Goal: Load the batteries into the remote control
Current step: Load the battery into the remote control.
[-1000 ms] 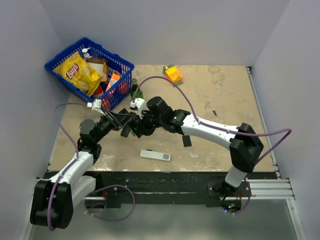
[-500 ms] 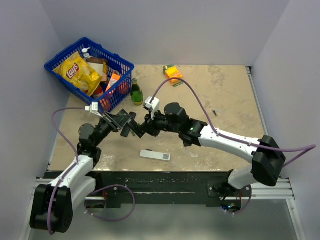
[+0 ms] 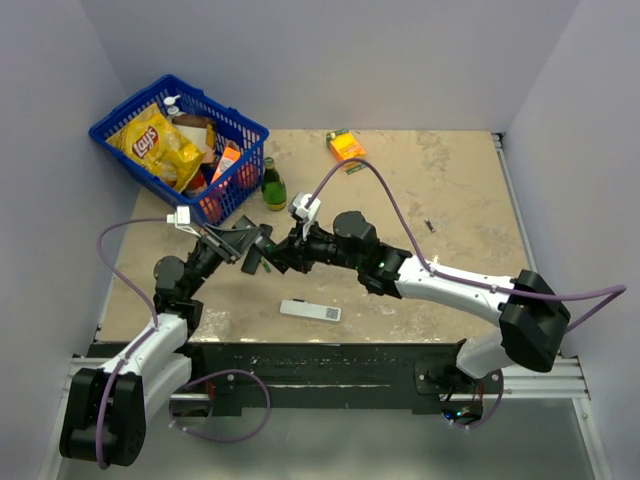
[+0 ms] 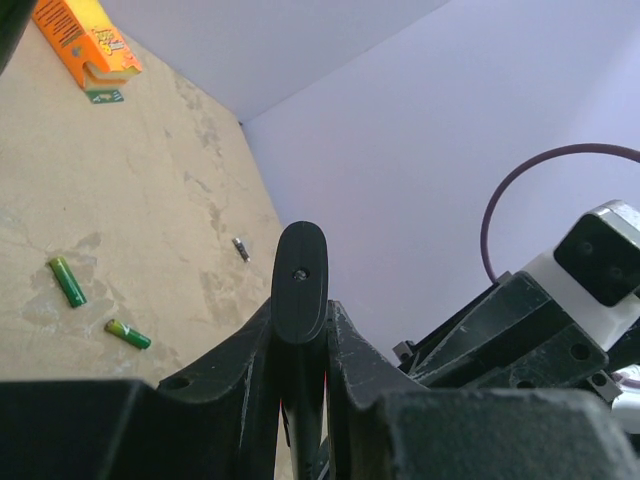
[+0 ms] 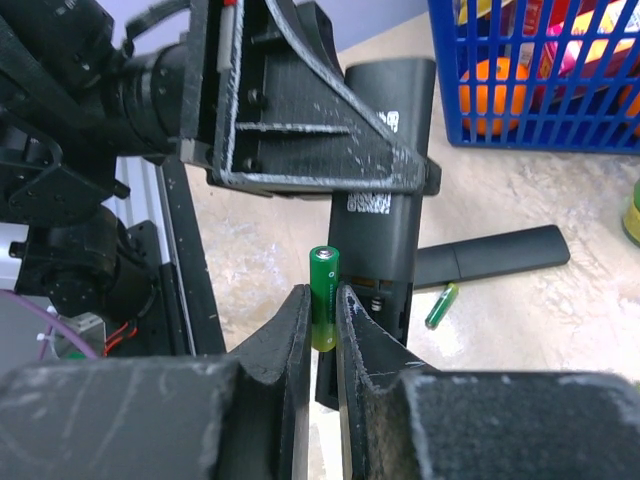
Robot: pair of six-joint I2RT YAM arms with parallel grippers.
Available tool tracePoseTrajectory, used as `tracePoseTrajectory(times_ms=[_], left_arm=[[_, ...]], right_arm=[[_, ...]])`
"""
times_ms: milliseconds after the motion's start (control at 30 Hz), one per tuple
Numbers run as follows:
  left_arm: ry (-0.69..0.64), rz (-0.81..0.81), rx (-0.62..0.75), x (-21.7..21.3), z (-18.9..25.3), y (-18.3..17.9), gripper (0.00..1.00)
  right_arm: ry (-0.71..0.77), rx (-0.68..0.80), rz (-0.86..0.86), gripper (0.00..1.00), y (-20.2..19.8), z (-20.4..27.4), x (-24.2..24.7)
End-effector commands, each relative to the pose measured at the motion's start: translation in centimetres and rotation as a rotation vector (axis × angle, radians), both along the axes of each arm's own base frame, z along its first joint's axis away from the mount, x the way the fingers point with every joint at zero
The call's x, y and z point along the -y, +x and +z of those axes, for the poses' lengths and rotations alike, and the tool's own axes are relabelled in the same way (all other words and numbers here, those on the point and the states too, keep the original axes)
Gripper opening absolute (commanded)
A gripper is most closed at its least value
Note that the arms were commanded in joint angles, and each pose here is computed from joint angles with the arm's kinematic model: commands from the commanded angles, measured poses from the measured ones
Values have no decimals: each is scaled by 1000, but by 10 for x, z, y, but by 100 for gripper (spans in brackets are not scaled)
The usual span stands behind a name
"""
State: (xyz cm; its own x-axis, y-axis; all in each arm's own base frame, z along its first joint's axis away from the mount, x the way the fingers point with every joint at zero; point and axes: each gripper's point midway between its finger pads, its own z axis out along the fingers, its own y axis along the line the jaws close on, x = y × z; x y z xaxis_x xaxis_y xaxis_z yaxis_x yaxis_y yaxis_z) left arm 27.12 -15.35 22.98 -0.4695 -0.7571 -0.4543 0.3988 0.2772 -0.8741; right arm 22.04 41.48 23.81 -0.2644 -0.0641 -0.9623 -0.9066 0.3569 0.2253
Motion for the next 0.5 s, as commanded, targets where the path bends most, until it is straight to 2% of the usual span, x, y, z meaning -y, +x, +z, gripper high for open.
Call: tracePoseTrajectory(times_ms=[0, 467], left_arm=[[-31, -25, 116, 2, 27, -10, 0], [-55, -41, 155, 3, 37, -14, 0]], right_arm=[[36, 21, 11, 0, -3, 7, -3], [-10, 19, -9, 0, -1, -5, 3]])
